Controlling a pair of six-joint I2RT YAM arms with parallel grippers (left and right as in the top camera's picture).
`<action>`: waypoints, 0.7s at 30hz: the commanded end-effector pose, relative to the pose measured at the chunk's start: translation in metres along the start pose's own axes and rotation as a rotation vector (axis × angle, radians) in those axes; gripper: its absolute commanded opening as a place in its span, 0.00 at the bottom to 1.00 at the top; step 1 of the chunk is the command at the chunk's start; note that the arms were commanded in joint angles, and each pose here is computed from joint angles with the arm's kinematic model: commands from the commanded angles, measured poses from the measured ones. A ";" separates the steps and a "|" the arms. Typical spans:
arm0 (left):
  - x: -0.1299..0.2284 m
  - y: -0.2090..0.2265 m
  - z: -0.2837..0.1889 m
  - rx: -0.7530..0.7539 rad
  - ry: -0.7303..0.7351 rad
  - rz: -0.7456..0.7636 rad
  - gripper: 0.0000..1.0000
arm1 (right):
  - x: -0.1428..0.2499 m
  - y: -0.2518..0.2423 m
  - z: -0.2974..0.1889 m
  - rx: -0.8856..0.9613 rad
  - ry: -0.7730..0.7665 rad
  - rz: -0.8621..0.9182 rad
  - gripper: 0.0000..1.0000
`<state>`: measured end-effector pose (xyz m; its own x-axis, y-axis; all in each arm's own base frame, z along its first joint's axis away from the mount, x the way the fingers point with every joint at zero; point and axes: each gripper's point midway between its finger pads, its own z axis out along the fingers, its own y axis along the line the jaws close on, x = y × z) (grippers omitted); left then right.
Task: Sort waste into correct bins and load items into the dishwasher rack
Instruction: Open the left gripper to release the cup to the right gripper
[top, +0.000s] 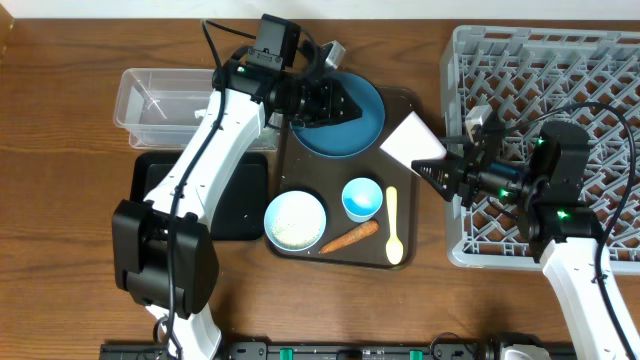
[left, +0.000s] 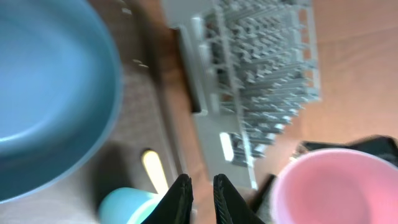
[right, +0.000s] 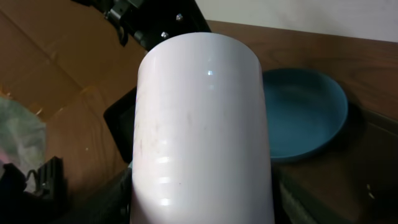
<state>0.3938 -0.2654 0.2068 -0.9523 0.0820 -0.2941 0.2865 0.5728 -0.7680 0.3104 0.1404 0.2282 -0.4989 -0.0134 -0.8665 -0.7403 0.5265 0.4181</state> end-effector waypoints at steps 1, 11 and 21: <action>0.006 -0.043 -0.012 0.183 0.035 0.054 0.15 | -0.005 0.012 0.002 -0.059 -0.003 -0.003 0.29; 0.023 -0.071 -0.007 0.297 0.105 0.073 0.15 | -0.007 0.012 0.002 -0.058 -0.009 -0.014 0.29; 0.038 -0.082 0.010 0.292 0.146 0.109 0.15 | -0.018 0.012 0.002 -0.057 -0.047 -0.075 0.28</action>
<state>0.3392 -0.3166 0.2379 -0.9317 0.2498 -0.2636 0.3374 0.3263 -0.8830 0.3135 0.1425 0.2410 -0.4315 -0.0121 -0.9021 -0.7809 0.5058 0.3667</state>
